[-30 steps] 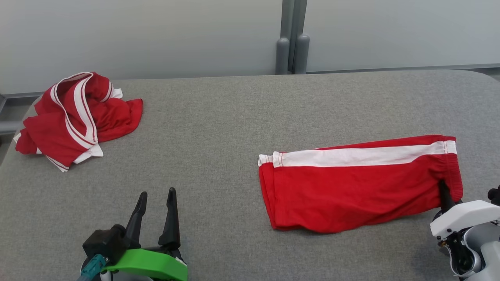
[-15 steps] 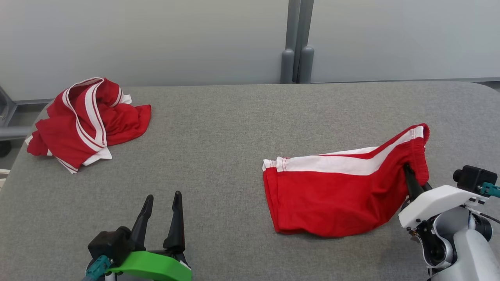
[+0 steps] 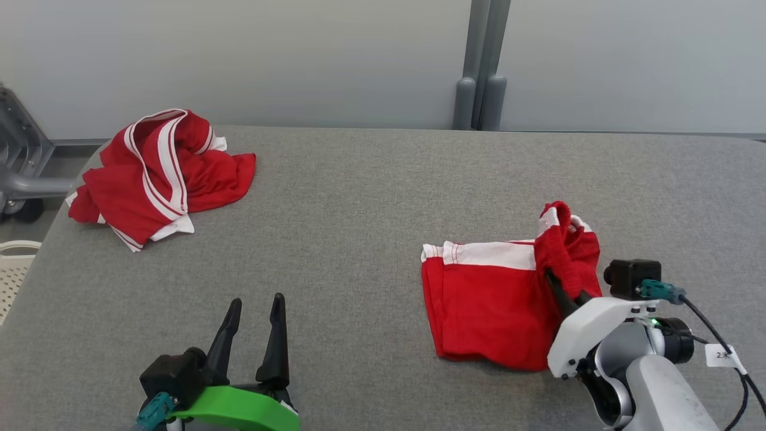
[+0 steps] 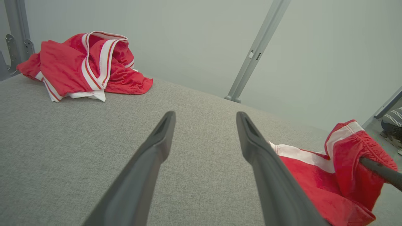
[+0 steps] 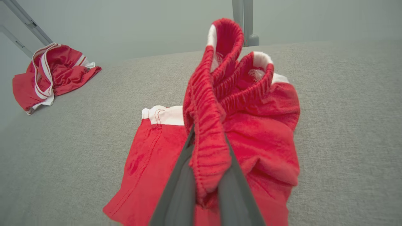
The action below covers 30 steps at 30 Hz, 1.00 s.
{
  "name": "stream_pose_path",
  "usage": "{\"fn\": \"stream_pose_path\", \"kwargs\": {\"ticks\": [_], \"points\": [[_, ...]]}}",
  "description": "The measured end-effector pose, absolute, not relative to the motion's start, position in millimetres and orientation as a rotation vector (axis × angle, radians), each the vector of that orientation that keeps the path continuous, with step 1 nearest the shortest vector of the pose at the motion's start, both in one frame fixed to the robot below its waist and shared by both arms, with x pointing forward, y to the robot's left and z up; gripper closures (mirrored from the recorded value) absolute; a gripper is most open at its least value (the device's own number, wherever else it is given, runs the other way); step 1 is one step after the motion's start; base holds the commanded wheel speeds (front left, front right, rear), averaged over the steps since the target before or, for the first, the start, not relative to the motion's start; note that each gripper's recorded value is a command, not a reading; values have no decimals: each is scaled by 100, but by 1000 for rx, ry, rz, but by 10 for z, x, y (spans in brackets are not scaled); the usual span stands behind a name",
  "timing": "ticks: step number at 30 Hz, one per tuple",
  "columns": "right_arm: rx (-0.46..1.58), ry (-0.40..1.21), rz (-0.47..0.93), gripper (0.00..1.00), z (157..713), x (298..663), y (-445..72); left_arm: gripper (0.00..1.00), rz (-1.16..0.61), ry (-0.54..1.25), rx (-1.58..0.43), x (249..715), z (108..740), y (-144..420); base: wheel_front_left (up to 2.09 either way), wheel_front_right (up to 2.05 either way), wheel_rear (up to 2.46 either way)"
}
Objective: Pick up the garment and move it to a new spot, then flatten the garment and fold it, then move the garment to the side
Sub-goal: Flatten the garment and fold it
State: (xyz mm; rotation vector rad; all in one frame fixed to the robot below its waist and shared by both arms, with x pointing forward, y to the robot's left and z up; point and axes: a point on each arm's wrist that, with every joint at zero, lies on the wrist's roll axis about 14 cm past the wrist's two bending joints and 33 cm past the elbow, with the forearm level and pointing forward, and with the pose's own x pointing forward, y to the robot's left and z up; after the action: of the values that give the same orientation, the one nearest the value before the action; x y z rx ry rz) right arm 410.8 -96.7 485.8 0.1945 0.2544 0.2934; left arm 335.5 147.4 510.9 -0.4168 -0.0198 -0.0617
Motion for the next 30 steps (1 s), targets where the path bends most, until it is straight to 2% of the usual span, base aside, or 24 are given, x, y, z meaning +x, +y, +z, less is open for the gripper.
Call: {"fn": "stream_pose_path", "kwargs": {"ticks": [9,28,29,30], "points": [[121,338,425,100,4614,4072,-511,0,-37,-18,-434,3322,5080,1512,0,0,0],[-57,401,543,100,4348,4035,-192,0,-1,-15,-453,3323,5031,1582,0,0,0],[-61,397,548,88,4351,4035,-178,0,0,-14,-453,3326,5030,1583,0,0,0],[-65,397,554,59,4350,4034,-163,0,-1,-14,-454,3330,5029,1582,0,0,0]]}}
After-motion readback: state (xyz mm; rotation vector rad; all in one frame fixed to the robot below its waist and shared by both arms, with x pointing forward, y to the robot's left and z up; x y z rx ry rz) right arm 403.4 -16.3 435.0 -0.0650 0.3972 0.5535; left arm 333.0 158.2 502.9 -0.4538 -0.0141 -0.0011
